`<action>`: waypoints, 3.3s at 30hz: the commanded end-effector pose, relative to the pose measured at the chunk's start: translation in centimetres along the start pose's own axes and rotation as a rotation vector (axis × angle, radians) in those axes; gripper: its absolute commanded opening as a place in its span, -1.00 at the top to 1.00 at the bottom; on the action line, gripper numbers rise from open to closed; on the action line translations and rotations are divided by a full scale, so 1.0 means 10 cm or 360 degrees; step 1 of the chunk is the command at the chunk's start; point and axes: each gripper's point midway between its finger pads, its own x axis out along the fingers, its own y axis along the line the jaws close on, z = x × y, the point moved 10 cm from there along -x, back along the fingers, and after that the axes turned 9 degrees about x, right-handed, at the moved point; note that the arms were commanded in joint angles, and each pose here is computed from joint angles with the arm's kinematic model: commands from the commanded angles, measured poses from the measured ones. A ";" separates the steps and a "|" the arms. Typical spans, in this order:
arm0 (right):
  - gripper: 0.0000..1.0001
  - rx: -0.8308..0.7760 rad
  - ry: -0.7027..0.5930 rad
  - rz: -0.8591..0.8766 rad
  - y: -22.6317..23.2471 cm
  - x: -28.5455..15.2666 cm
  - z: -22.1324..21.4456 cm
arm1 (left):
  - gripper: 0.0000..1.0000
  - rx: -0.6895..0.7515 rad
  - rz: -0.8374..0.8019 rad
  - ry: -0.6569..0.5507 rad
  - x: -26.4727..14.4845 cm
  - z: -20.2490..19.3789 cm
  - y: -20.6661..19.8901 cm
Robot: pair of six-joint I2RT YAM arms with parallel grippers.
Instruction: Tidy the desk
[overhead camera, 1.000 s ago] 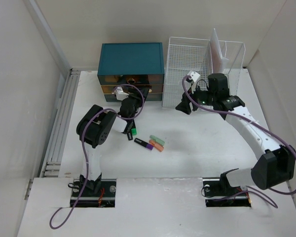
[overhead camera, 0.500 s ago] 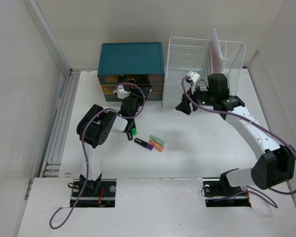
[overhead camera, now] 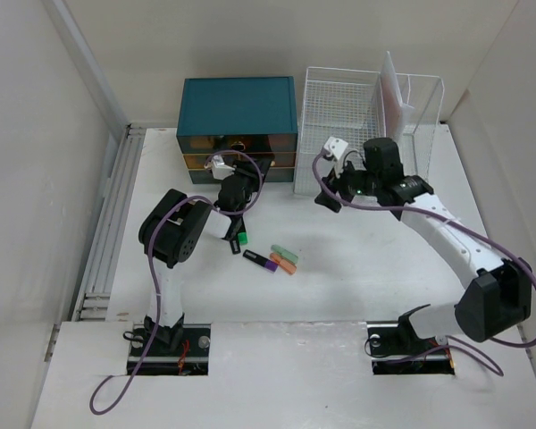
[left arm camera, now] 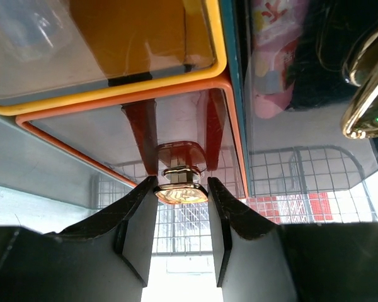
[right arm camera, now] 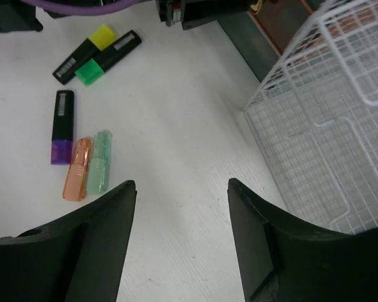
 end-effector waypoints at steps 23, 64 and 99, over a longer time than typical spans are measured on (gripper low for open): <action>-0.46 -0.0222 0.0431 0.0231 0.90 0.99 -0.80 | 1.00 -0.0062 -0.0452 -0.0137 -0.82 0.18 -0.17; -0.12 -0.0022 0.0547 -0.0052 1.03 1.54 -1.05 | 1.00 -0.0085 -0.0458 -0.0071 -1.11 0.10 0.02; 1.00 -0.0246 0.0084 -0.0375 0.94 0.96 -0.03 | 1.00 -0.0102 -0.0482 -0.0048 -1.15 0.08 0.00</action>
